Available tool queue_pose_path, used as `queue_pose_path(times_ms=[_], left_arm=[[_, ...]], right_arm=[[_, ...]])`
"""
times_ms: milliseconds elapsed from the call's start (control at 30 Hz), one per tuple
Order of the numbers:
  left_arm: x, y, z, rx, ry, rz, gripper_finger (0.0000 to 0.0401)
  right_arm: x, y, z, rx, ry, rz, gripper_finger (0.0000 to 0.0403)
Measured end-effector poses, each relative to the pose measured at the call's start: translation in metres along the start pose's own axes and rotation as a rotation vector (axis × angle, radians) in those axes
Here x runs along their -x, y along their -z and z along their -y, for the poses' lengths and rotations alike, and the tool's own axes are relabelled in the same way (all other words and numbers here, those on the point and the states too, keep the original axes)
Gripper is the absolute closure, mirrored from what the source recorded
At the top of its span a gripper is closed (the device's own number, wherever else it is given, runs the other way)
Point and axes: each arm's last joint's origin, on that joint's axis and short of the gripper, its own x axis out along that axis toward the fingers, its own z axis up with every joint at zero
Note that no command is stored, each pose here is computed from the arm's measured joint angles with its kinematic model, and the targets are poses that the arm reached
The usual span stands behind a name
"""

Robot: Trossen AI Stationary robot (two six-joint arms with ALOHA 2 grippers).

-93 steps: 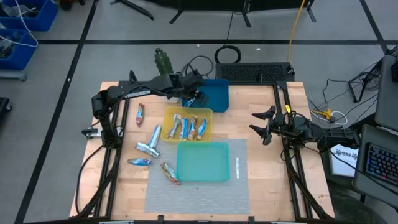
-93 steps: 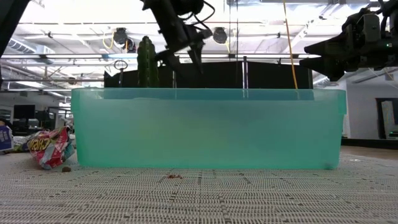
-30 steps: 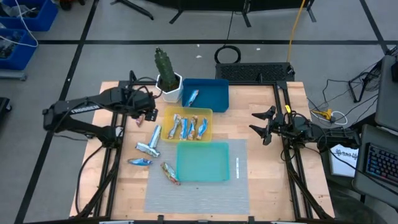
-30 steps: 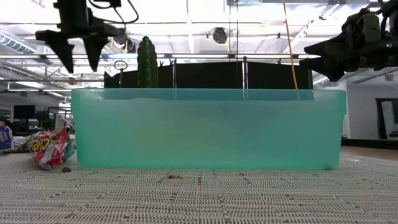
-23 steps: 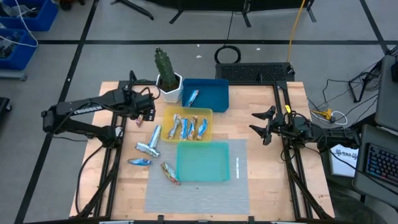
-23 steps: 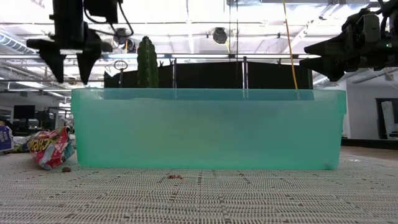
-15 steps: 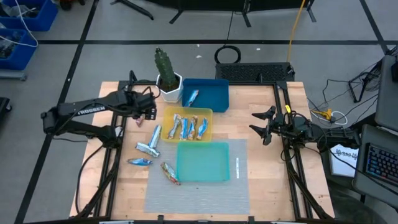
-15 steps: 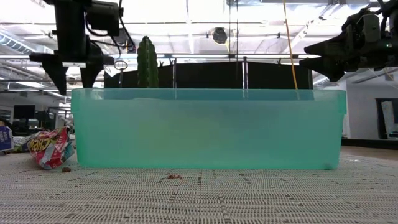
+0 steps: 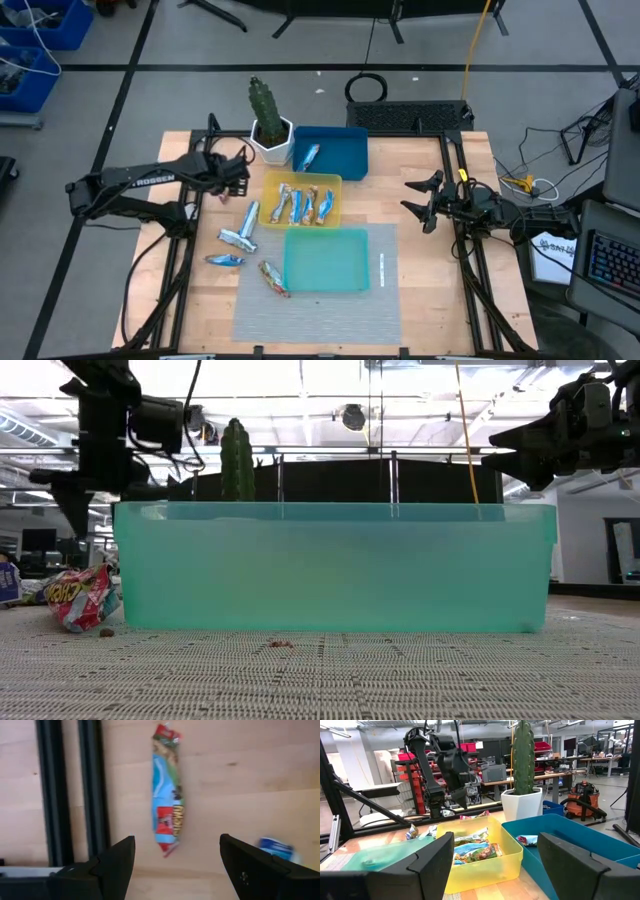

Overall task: Pick and place Granola Bars by type
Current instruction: Put the red granola bar into the blue bin

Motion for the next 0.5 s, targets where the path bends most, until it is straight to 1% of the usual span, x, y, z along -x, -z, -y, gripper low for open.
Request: queue_pose_path(times_ms=[133,500], left_arm=[[-0.011,0.003,-0.002,-0.003,-0.013,-0.005,0.0108],[-0.034,0.006,-0.001,0.008,0.045,0.009,0.0089]], right_arm=[[0.0,0.0,0.0,0.0,0.0,0.0,0.0124],[0.0,0.0,0.0,0.0,0.0,0.0,0.0124]])
